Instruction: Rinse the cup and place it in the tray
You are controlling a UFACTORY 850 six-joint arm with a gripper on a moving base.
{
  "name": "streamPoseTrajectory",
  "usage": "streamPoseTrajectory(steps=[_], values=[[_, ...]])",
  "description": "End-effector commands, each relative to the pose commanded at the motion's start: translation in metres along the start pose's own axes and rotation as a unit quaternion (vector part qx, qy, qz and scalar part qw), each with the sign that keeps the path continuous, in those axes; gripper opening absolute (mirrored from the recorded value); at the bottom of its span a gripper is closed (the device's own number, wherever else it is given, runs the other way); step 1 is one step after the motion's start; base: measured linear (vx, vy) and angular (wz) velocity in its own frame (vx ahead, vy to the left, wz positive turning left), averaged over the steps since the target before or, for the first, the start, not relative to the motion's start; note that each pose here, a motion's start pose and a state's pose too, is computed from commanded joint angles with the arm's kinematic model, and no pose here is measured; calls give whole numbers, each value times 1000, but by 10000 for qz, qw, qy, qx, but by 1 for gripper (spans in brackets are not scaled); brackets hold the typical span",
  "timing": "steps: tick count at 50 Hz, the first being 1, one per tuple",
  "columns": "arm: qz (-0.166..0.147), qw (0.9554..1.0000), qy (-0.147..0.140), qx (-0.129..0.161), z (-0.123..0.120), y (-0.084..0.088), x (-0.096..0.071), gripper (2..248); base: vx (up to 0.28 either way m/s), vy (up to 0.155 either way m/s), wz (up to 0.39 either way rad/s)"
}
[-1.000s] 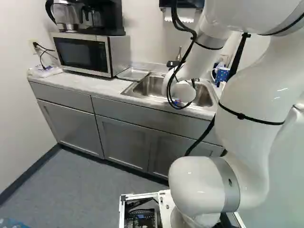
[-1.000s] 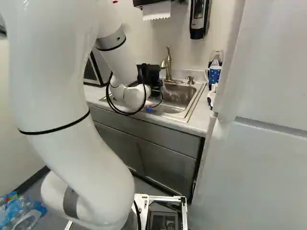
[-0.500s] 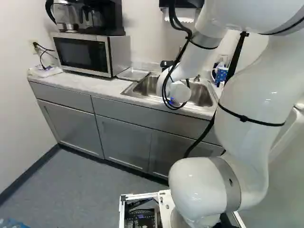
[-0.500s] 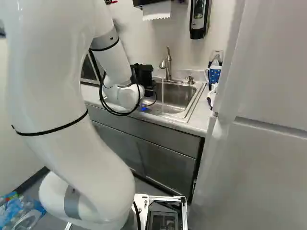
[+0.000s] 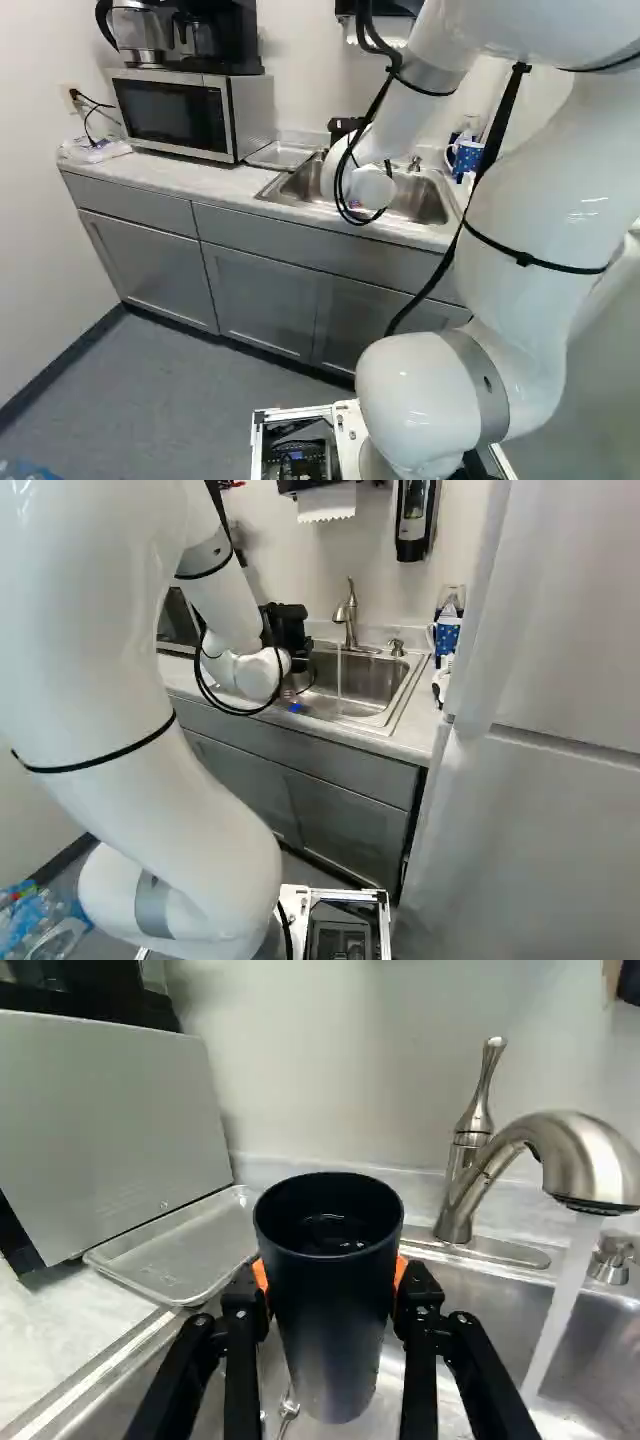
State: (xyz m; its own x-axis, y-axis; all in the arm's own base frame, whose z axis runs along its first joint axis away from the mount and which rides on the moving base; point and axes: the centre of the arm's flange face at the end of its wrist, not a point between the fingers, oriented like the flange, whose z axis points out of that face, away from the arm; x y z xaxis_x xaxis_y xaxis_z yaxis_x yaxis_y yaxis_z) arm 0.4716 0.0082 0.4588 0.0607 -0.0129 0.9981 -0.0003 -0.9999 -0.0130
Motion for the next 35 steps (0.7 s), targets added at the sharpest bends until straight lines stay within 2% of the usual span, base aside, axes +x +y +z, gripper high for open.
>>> streamPoseTrajectory(steps=[11,35], values=[[2,10000,59,12,-1,-1,10,125,0,0,0],[33,9999,-66,99,6,-13,29,125,0,0,0]])
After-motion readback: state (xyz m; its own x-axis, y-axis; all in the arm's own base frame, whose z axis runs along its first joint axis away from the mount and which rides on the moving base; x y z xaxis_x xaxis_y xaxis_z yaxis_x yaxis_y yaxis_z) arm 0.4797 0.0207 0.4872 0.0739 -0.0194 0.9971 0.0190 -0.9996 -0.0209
